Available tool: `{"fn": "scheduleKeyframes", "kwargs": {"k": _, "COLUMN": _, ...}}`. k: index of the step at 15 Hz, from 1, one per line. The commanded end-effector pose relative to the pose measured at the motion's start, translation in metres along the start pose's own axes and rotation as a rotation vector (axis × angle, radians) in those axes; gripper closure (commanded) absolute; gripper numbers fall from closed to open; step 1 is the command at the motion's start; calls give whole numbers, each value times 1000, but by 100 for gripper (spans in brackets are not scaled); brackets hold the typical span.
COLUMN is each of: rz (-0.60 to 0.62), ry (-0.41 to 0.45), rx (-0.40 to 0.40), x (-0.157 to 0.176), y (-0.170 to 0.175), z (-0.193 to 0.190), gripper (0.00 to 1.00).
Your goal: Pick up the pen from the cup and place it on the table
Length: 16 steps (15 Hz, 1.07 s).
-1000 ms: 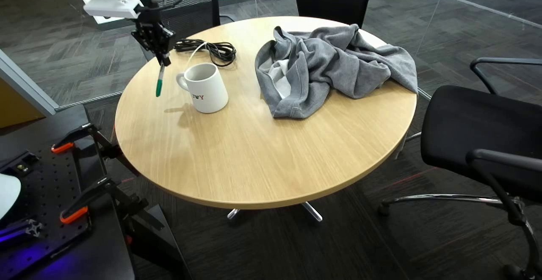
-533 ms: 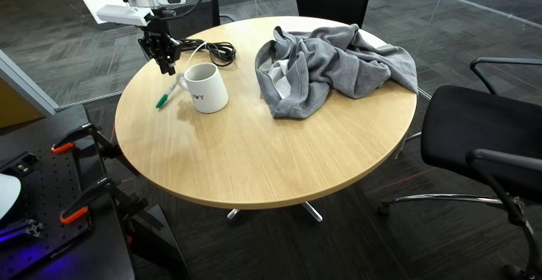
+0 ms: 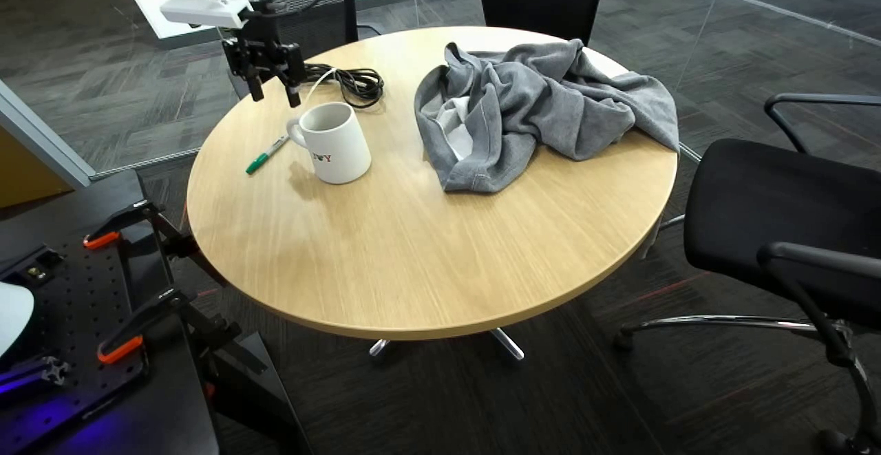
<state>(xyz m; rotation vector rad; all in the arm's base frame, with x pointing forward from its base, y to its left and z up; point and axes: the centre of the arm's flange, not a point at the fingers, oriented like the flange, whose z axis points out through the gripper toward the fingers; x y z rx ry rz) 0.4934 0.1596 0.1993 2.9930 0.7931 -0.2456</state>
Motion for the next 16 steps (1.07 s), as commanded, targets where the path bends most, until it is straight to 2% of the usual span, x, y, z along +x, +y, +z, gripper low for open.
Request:
{"fn": "scheduleKeyframes", "kwargs": {"k": 1, "rz": 34, "ry": 61, "rx": -28, "x": -14, "y": -4, "z": -50, "gripper": 0}}
{"fn": "scheduleKeyframes", "kwargs": {"k": 6, "rz": 47, "ry": 195, "rx": -72, "x": -36, "y": -14, "z": -118, "gripper": 0}}
{"fn": "scheduleKeyframes", "kwargs": {"k": 10, "rz": 46, "ry": 277, "rx": -88, "x": -52, "y": -22, "z": -156, "gripper": 0}}
{"fn": "scheduleKeyframes", "kwargs": {"k": 12, "rz": 40, "ry": 306, "rx": -72, "x": -59, "y": -25, "z": -169, "gripper": 0}}
{"fn": "scheduleKeyframes", "kwargs": {"k": 13, "rz": 33, "ry": 279, "rx": -83, "x": -40, "y": -20, "z": -157, "gripper": 0}}
{"fn": "scheduleKeyframes", "kwargs": {"k": 16, "rz": 43, "ry": 299, "rx": -79, "x": -49, "y": -22, "z": -167, "gripper": 0}}
